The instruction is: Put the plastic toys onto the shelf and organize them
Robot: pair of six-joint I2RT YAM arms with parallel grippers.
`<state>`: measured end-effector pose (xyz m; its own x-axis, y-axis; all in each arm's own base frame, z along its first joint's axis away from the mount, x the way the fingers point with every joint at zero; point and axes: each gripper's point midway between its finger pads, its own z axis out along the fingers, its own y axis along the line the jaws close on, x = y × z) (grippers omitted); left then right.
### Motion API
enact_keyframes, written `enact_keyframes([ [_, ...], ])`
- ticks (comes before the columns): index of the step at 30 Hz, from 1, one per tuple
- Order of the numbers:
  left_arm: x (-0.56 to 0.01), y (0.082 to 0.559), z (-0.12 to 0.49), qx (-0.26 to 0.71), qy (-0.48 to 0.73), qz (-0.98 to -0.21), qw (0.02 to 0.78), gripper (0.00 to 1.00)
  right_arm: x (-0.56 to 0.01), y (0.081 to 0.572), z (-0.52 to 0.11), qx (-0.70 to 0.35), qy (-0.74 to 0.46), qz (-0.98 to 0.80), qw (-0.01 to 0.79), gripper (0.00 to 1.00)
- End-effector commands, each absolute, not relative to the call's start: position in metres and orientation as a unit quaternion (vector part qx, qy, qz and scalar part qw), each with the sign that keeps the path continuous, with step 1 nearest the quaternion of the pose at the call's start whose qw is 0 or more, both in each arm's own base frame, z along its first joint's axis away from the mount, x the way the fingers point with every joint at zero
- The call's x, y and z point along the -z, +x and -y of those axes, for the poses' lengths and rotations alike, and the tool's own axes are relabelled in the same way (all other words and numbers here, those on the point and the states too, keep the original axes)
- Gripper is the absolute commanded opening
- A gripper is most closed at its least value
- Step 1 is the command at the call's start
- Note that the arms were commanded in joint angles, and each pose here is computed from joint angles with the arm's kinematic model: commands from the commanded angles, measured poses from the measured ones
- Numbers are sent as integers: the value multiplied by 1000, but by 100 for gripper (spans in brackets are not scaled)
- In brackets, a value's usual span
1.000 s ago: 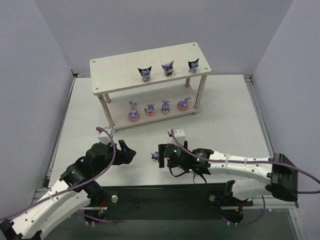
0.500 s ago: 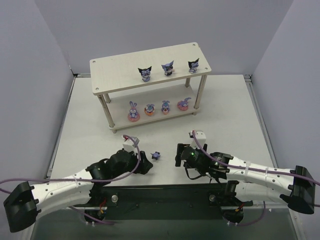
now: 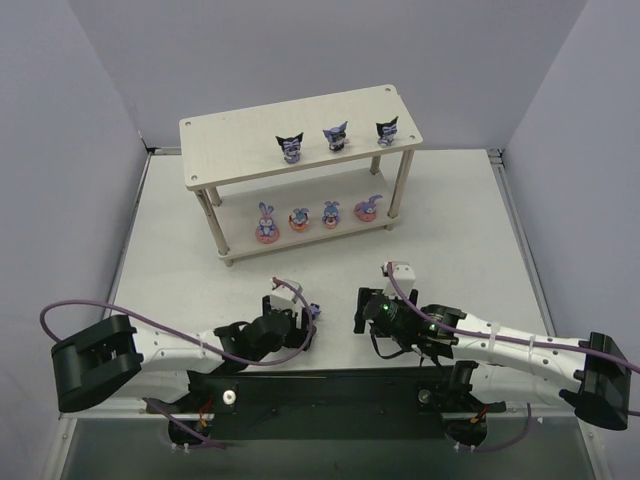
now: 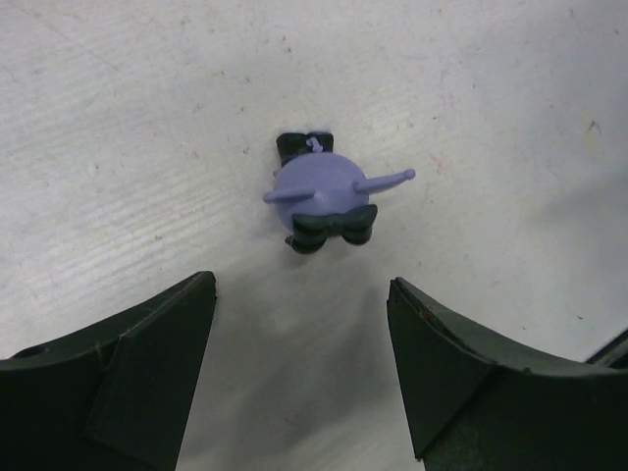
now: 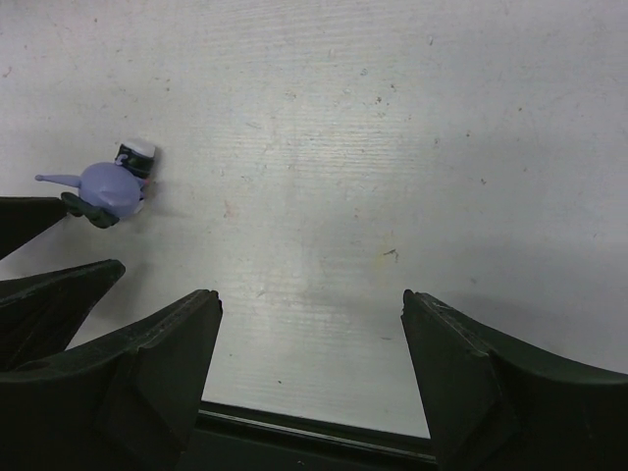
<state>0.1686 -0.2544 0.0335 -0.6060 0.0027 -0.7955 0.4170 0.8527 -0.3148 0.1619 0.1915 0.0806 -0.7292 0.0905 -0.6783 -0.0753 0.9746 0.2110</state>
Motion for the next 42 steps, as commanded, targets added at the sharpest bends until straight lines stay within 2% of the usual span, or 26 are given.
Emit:
enact_keyframes([
  [1, -55, 189, 272, 234, 116, -837, 480, 81, -79, 165, -175, -91, 20, -921, 378, 77],
  [21, -30, 198, 281, 161, 83, -845, 504, 70, -72, 167, -171, -77, 25, -926, 370, 77],
  [35, -23, 202, 274, 136, 74, -847, 508, 49, -71, 167, -170, -75, 25, -926, 368, 76],
  [40, -22, 202, 271, 132, 74, -849, 507, 36, -70, 167, -169, -72, 23, -927, 367, 76],
  [42, -23, 202, 271, 131, 74, -849, 506, 28, -70, 167, -169, -73, 26, -927, 367, 76],
])
